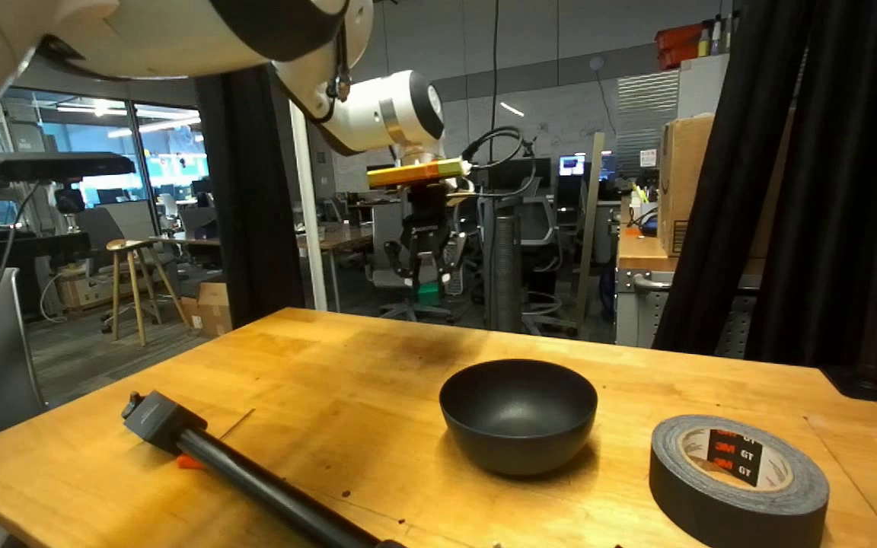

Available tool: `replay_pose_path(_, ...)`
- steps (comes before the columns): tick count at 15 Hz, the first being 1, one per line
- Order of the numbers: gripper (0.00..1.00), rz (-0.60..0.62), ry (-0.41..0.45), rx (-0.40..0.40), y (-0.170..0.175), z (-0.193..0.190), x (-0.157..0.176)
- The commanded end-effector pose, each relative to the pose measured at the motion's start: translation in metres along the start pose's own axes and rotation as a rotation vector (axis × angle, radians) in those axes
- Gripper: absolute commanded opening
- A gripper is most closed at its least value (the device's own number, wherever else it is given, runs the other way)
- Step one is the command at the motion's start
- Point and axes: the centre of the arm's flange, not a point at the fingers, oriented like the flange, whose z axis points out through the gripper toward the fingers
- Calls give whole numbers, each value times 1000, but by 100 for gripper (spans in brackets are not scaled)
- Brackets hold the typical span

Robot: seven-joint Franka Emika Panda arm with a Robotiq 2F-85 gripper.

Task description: Move the bowl to the right, pick up the green cube and put it in the bowl

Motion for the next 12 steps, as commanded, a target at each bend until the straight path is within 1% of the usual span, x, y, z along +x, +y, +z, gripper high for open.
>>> replay_pose_path(1, 14, 67, 33, 49, 75, 9, -55)
replay_pose_path(4, 14, 151, 37, 86, 119, 27, -87)
replay_pose_path(6, 14, 212, 36, 116, 133, 49, -107)
replay_pose_path(10, 15, 306, 39, 172, 132, 87, -138)
replay_pose_path(12, 15, 358, 47, 177, 126, 104, -151)
